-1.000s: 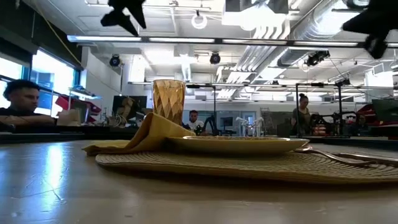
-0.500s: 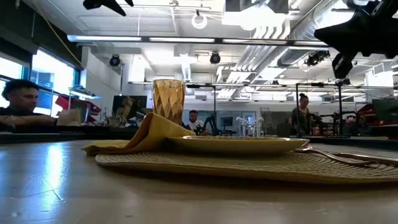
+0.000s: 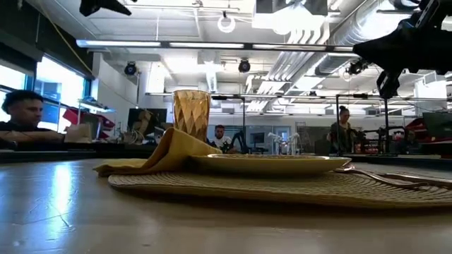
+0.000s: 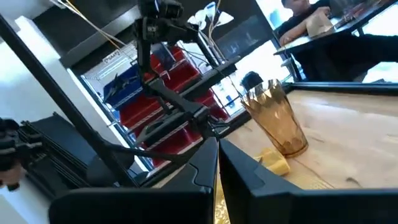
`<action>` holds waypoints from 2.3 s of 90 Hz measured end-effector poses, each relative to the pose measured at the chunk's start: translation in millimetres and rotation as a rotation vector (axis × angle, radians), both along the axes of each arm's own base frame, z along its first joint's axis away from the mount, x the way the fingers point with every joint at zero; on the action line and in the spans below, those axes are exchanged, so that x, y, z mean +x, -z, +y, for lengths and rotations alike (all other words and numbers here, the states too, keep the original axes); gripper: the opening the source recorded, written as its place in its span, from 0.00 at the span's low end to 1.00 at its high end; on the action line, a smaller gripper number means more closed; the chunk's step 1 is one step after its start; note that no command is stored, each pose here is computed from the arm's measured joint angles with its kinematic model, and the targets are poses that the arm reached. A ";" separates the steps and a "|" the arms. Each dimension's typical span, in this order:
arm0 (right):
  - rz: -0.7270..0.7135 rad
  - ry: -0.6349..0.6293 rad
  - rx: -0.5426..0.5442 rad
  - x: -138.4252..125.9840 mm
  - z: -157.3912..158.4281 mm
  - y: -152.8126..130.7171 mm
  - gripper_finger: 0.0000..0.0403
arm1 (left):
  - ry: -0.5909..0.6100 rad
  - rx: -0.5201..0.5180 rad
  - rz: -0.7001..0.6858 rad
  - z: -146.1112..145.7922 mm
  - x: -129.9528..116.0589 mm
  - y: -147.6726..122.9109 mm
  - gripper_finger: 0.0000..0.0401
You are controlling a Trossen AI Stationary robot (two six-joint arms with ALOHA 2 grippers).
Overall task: Set table place
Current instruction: Return to Home Position
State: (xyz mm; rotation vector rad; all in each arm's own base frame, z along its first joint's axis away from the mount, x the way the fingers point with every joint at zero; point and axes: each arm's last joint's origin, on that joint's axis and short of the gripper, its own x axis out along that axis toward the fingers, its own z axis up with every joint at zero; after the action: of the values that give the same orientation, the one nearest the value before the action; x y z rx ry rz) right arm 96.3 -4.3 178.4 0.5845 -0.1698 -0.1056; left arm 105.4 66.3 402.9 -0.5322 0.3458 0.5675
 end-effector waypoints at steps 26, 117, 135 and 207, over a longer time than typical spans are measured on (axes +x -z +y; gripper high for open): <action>0.016 0.000 -0.001 0.2 0.0 1.5 0.00 | 0.049 0.100 -0.233 -12.3 -15.4 84.5 0.41; 0.045 -0.002 -0.001 0.7 0.1 4.5 0.00 | 0.137 0.425 -0.228 -33.5 -7.1 241.7 0.41; 0.052 -0.010 -0.002 0.8 0.3 5.1 0.00 | 0.247 0.621 -0.243 -42.7 -10.0 234.7 0.45; 0.089 -0.009 -0.001 0.9 0.3 8.7 0.00 | 0.374 0.644 -0.277 -52.0 -9.1 233.9 0.50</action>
State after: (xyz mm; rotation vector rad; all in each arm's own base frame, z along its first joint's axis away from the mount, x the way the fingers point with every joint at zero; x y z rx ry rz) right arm 97.3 -4.0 169.7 0.5781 -0.0806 -0.1230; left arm 96.3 14.3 169.0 0.0826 -0.0151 0.2120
